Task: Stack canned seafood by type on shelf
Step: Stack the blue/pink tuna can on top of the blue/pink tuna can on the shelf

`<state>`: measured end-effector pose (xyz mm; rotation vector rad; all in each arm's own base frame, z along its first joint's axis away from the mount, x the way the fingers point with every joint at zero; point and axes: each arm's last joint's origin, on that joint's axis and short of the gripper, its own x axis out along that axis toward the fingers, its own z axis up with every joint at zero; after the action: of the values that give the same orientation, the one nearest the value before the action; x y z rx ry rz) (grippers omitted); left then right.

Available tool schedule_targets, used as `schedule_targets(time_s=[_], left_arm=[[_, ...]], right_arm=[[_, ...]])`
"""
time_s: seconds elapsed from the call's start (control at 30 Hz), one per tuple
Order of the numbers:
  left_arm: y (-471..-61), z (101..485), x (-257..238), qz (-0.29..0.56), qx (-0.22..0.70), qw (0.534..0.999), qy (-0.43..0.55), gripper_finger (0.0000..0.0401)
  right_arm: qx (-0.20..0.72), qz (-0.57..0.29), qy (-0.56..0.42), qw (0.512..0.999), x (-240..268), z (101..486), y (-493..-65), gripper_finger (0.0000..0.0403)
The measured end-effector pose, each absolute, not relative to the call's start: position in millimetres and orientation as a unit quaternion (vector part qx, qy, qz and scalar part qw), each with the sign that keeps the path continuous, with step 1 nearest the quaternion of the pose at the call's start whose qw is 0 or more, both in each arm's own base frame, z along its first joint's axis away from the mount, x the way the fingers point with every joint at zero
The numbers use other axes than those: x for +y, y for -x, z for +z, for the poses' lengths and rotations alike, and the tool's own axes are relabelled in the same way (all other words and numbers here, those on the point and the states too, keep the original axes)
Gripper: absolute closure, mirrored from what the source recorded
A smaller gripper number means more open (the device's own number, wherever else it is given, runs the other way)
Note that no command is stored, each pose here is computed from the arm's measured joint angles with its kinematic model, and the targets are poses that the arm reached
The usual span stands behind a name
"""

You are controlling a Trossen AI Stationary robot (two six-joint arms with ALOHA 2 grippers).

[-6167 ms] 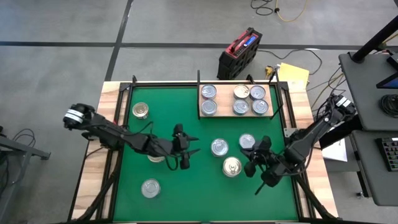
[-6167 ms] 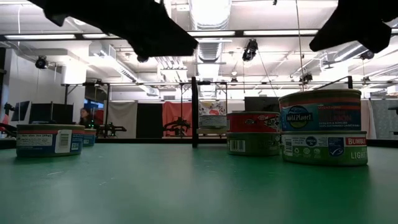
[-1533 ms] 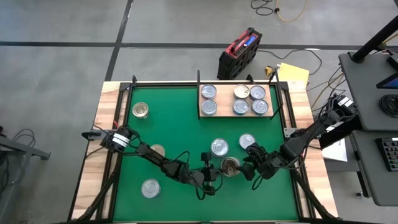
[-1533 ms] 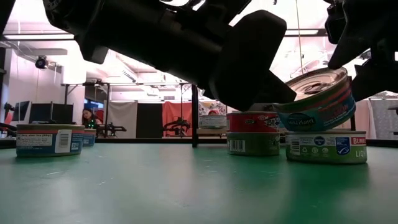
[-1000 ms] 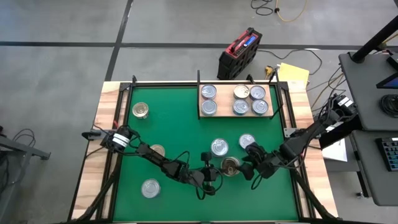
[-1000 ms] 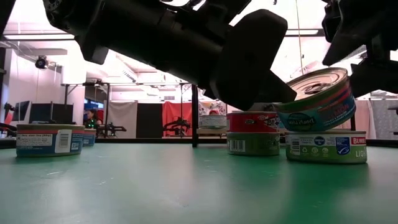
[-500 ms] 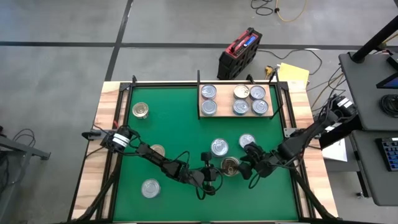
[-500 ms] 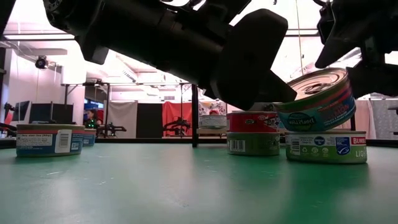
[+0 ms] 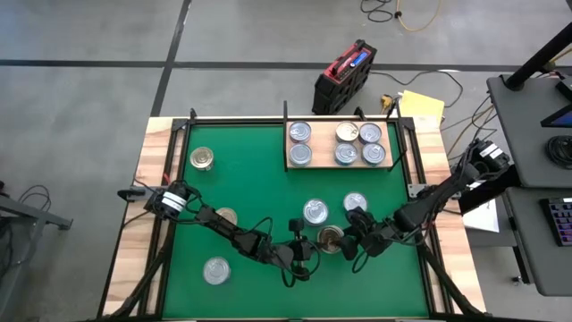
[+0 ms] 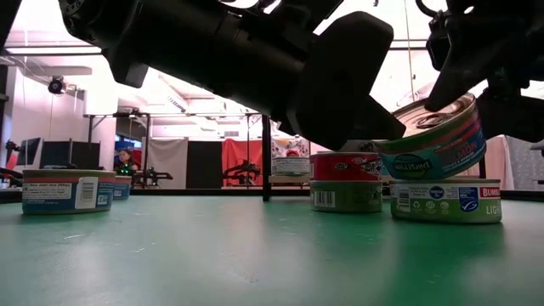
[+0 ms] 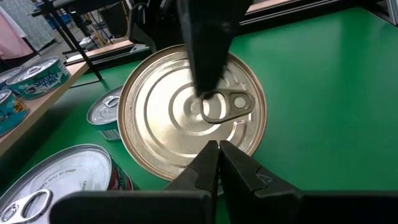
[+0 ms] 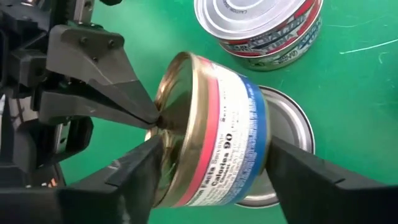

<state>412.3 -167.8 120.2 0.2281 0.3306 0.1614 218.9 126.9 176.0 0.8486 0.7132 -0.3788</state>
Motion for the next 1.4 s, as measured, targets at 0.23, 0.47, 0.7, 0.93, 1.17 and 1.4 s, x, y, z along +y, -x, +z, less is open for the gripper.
schedule_targets(time_s=[0.23, 0.47, 0.7, 0.93, 1.17, 1.4], left_arm=[[-412, 120, -169, 0.078, 0.164, 0.977, -0.113, 0.0401], [-410, 122, -172, 0.090, 0.158, 0.974, -0.134, 0.0394], [-396, 151, -189, 0.168, 0.132, 0.957, -0.195, 0.0360], [-380, 183, -194, 0.134, 0.115, 0.951, -0.253, 0.0363], [-341, 202, -168, 0.079, 0.082, 0.962, -0.249, 0.0364], [-293, 224, -143, 0.060, 0.014, 0.971, -0.233, 0.0365]], right_arm=[[0.329, -0.185, -0.412, 0.829, 126, 177, -220, 0.0218], [0.326, -0.186, -0.419, 0.827, 125, 179, -219, 0.0218], [0.294, -0.164, -0.440, 0.832, 114, 206, -210, 0.0218], [0.250, -0.150, -0.476, 0.829, 74, 239, -204, 0.0218], [0.220, -0.163, -0.473, 0.837, 20, 251, -207, 0.0218], [0.192, -0.177, -0.463, 0.847, -36, 269, -211, 0.0218]])
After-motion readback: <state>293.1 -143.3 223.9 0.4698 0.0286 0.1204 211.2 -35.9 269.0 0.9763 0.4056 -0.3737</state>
